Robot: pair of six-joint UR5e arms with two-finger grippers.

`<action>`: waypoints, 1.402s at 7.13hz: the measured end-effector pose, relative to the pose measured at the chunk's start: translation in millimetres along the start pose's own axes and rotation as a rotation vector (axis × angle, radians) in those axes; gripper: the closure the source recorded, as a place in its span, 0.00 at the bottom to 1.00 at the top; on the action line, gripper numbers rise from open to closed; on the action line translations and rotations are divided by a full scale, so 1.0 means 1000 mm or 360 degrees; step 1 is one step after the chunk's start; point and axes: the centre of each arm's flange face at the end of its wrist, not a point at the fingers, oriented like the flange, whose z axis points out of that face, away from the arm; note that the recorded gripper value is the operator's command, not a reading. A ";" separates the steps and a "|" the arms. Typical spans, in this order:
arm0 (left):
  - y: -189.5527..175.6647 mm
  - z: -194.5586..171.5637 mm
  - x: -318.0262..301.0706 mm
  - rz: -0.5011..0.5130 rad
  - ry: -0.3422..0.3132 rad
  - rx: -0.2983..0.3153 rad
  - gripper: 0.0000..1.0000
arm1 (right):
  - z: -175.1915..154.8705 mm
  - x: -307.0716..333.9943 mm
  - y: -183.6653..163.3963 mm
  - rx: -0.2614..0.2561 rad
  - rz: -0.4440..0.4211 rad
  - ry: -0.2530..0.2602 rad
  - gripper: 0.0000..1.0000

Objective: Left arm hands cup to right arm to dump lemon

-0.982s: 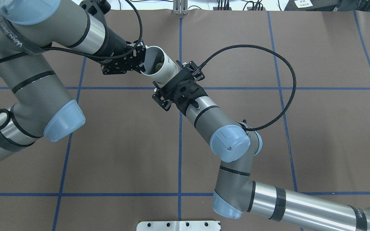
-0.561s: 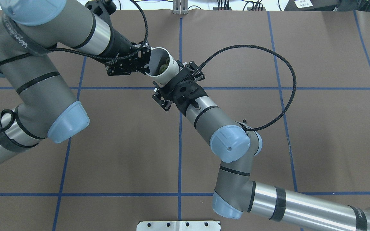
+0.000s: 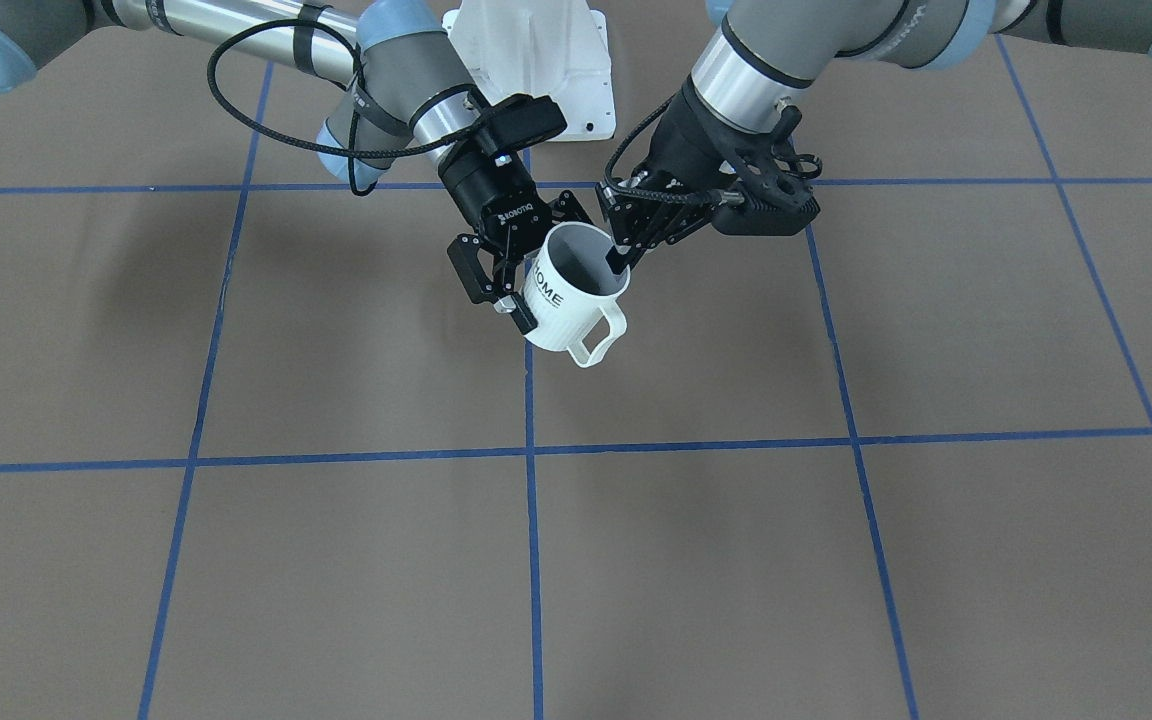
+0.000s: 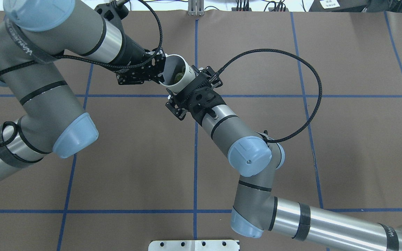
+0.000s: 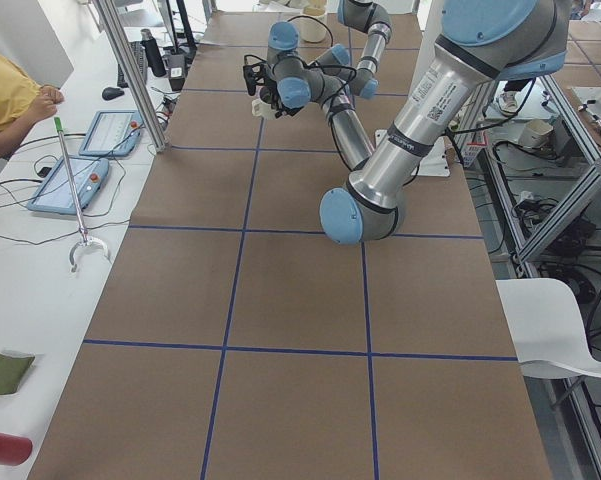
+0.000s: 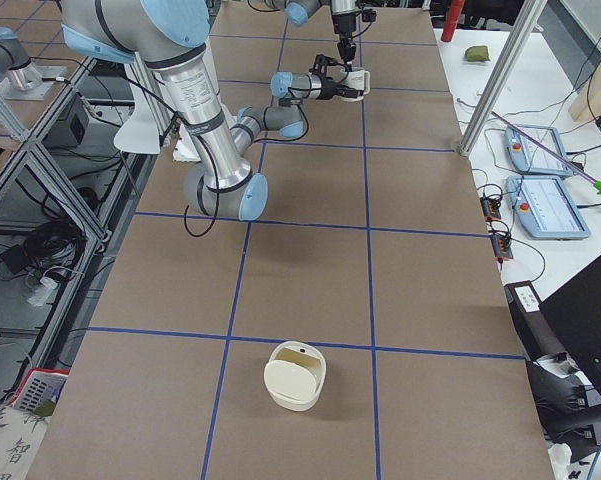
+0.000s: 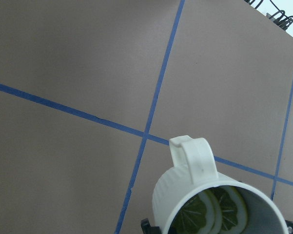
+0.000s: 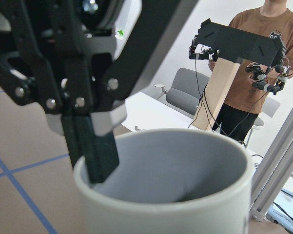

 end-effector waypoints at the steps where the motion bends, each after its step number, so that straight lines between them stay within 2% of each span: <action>1: 0.000 0.000 0.000 0.0001 0.0001 -0.0001 1.00 | 0.000 0.001 0.000 0.0001 -0.0002 0.0008 0.05; 2: 0.001 0.000 0.000 0.0001 0.0001 -0.0002 1.00 | 0.000 0.001 0.001 0.0001 -0.0004 0.0012 0.14; 3: 0.001 0.000 0.001 0.0002 0.0002 -0.0005 0.33 | 0.000 0.000 0.001 0.0000 -0.0005 0.0012 0.53; 4: 0.001 -0.001 0.001 0.0008 0.0004 -0.0008 0.00 | 0.000 -0.001 0.002 -0.0002 -0.0004 0.0008 0.83; 7: -0.011 -0.011 -0.003 0.0082 -0.0003 0.0001 0.00 | -0.003 -0.004 0.000 0.0008 0.0030 -0.0002 0.88; 9: -0.059 -0.047 -0.025 0.0212 -0.0118 -0.0036 0.00 | 0.000 0.013 0.003 -0.0017 0.0116 0.0036 0.92; 10: -0.085 -0.064 -0.046 0.0292 -0.0190 -0.0041 0.00 | 0.005 0.026 0.005 -0.0072 0.0175 0.0066 0.93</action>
